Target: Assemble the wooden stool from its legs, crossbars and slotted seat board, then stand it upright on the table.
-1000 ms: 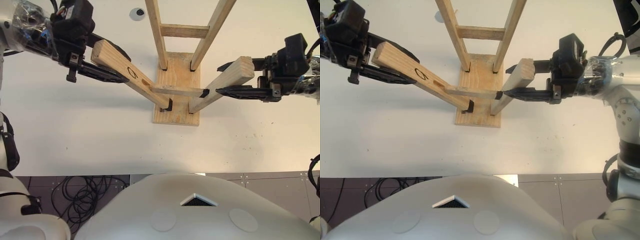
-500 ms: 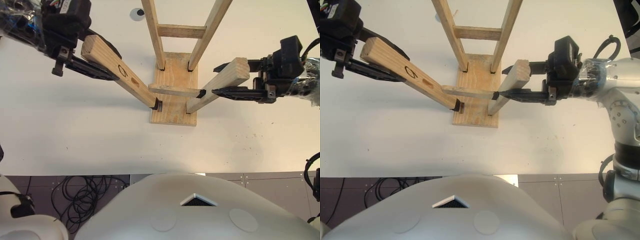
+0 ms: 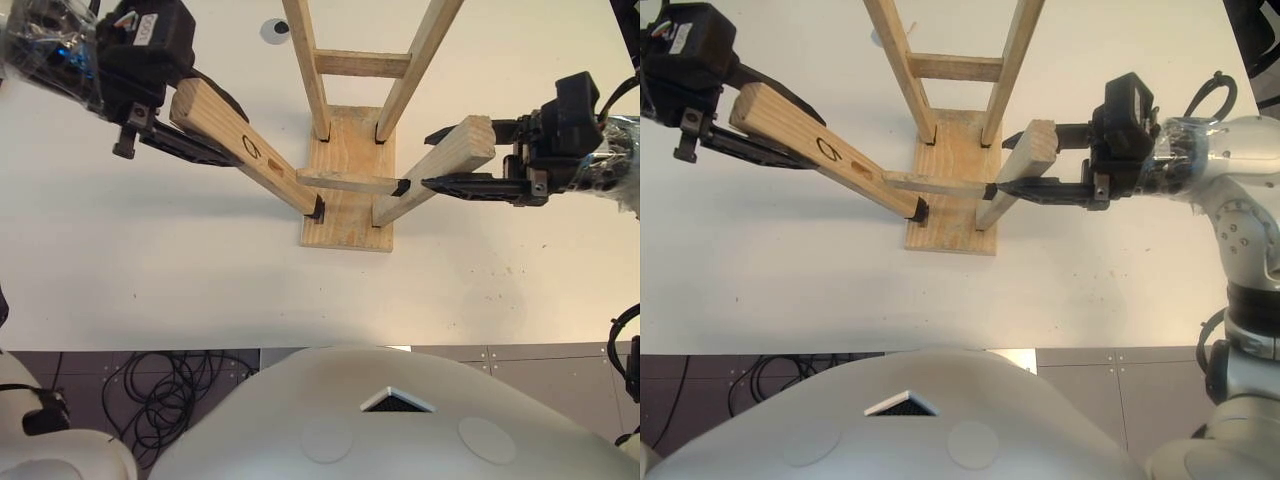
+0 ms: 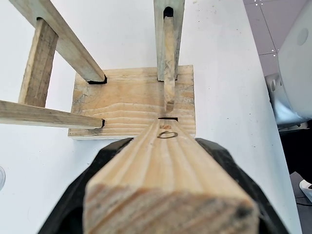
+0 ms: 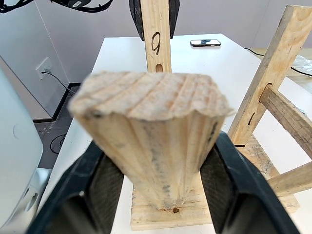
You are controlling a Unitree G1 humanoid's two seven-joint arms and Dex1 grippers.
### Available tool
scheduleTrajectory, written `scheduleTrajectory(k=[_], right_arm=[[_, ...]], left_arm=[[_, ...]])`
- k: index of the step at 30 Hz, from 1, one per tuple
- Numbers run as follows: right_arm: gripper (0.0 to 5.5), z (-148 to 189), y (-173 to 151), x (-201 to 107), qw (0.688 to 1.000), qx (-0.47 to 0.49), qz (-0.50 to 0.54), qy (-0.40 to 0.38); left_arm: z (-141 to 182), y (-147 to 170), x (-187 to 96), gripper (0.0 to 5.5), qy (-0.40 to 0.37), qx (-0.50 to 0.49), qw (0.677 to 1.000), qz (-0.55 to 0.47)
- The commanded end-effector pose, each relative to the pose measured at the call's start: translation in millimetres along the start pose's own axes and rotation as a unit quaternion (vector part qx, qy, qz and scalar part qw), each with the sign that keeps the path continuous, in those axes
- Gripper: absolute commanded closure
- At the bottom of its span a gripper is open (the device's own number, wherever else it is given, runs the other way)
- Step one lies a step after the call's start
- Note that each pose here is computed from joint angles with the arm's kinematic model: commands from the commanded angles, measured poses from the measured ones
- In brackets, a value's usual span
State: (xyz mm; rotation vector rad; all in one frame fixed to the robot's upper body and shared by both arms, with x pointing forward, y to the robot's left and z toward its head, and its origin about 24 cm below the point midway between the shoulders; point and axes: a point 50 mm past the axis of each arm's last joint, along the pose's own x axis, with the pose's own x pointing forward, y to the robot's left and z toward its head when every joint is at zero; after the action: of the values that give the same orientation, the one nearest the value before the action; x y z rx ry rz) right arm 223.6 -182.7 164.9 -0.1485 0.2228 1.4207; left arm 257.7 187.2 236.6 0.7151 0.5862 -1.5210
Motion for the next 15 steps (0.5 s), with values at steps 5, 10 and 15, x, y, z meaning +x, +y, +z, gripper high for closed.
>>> scheduleTrajectory(k=[5, 10, 15], right_arm=[[3.44, -25.7, 6.2, 9.1, 0.997, 0.061, 0.020, 0.032], [3.44, -27.2, 6.6, 11.0, 0.997, 0.062, 0.023, 0.032], [3.44, -27.8, 7.4, 10.3, 0.997, 0.061, 0.028, 0.037]], left_arm=[[-4.0, -3.3, 15.9, 3.49, 0.000, -0.016, 1.000, -0.021], [2.3, -6.3, 19.4, 3.49, -0.014, -0.019, 0.999, -0.027], [-1.7, -8.7, 20.0, 3.49, 0.011, -0.020, 1.000, -0.017]])
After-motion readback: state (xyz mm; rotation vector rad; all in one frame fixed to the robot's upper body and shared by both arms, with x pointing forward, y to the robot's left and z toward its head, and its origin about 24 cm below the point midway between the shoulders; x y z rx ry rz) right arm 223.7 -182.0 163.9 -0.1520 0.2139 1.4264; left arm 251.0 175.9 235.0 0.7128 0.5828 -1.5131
